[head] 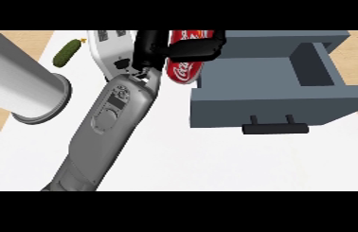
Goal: Pick up the can, place it into the drawer and close the drawer
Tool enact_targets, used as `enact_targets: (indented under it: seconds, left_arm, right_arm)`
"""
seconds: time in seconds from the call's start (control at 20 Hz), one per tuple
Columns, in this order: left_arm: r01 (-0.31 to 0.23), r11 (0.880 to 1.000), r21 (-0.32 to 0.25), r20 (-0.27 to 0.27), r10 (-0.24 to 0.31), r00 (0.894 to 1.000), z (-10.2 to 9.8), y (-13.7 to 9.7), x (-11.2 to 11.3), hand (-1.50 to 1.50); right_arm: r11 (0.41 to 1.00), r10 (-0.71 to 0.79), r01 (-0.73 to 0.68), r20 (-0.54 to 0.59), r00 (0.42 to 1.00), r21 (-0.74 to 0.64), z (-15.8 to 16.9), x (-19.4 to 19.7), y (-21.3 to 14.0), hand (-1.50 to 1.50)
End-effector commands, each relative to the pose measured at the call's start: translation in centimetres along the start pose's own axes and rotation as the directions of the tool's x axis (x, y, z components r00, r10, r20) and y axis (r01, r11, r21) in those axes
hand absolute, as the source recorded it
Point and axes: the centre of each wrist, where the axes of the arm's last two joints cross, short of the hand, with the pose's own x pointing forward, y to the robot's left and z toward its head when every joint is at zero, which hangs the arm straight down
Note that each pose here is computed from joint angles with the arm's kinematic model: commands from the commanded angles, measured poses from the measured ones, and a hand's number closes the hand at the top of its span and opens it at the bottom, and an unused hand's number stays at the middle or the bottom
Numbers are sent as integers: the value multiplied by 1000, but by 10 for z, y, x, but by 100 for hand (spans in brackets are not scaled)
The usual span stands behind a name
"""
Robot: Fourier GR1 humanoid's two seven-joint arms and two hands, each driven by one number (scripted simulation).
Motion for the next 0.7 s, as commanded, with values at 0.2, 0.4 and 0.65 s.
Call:
enact_targets:
  seconds: [0.2,0.4,0.65]
  left_arm:
    - [35,999,1,-16,-35,999,-38,-36,33,150]
    - [36,999,-11,-8,-37,999,-47,-46,57,150]
    - [67,998,-7,-34,-67,997,-62,-56,45,150]
  right_arm:
    - [1000,7,-7,7,1000,-4,-17,5,1,-150]
    - [1000,4,-4,0,1000,-10,5,0,-2,-150]
    - [1000,-7,7,15,1000,18,-9,-9,9,-150]
